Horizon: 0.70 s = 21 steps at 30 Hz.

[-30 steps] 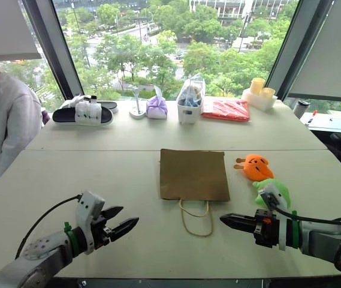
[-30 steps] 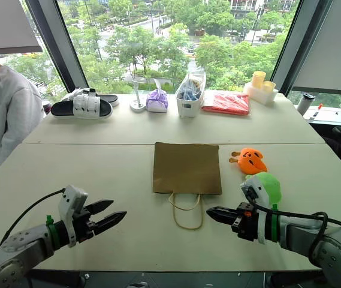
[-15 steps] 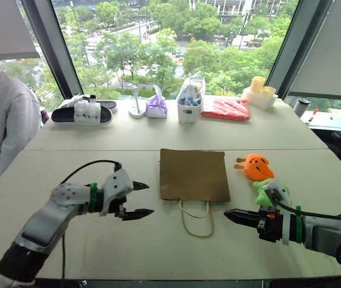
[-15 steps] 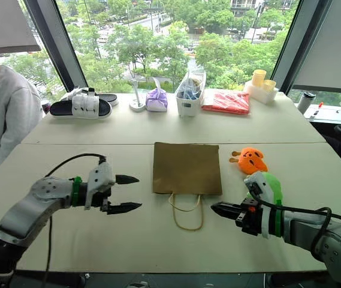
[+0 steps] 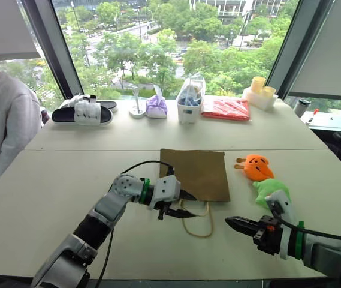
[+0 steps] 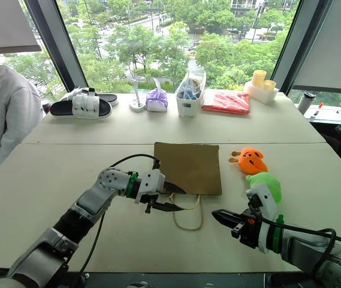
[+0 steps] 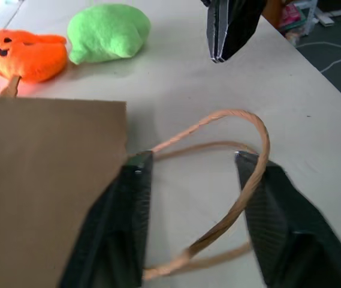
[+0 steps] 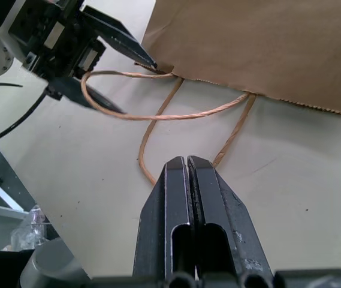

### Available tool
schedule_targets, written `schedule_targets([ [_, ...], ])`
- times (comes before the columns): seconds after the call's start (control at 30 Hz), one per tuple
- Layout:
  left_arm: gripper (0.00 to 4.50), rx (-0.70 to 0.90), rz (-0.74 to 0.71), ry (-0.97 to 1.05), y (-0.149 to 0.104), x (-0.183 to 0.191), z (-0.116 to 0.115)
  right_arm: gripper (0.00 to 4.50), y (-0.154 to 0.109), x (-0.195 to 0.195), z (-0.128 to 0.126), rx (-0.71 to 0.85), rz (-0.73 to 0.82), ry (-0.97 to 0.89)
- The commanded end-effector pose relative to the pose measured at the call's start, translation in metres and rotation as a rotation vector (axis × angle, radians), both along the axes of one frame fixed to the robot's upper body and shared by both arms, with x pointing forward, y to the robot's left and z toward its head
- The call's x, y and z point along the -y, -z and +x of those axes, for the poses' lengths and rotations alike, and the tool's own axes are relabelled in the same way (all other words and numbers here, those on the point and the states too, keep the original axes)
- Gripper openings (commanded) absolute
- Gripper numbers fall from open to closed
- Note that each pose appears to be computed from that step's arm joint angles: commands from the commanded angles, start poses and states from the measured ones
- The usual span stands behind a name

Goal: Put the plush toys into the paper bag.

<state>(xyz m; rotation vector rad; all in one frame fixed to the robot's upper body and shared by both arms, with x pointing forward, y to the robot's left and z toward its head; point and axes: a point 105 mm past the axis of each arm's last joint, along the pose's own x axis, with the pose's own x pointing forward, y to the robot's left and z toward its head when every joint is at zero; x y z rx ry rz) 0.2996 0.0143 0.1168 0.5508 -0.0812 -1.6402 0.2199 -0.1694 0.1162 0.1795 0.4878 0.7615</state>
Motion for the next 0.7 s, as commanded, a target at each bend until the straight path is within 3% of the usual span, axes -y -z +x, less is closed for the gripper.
schedule_targets([
  [0.03,0.19,0.052,-0.025,0.008,-0.011,0.004,0.004,0.0,-0.01,-0.007,-0.001,0.047,0.014,-0.016],
  [0.1,0.08,0.064,-0.046,-0.036,-0.014,0.005,0.013,0.0,-0.01,-0.011,-0.001,0.049,0.018,-0.022],
  [0.27,0.08,0.023,-0.236,-0.324,-0.048,-0.002,0.064,0.0,-0.012,-0.023,0.012,0.098,0.028,-0.008],
  [0.47,0.08,-0.123,-0.372,-0.342,-0.077,0.001,0.071,0.0,-0.022,-0.043,0.039,0.209,0.043,0.058],
  [0.7,0.08,-0.22,-0.427,-0.355,-0.086,0.007,0.072,0.0,-0.025,-0.06,0.067,0.286,0.04,0.136],
])
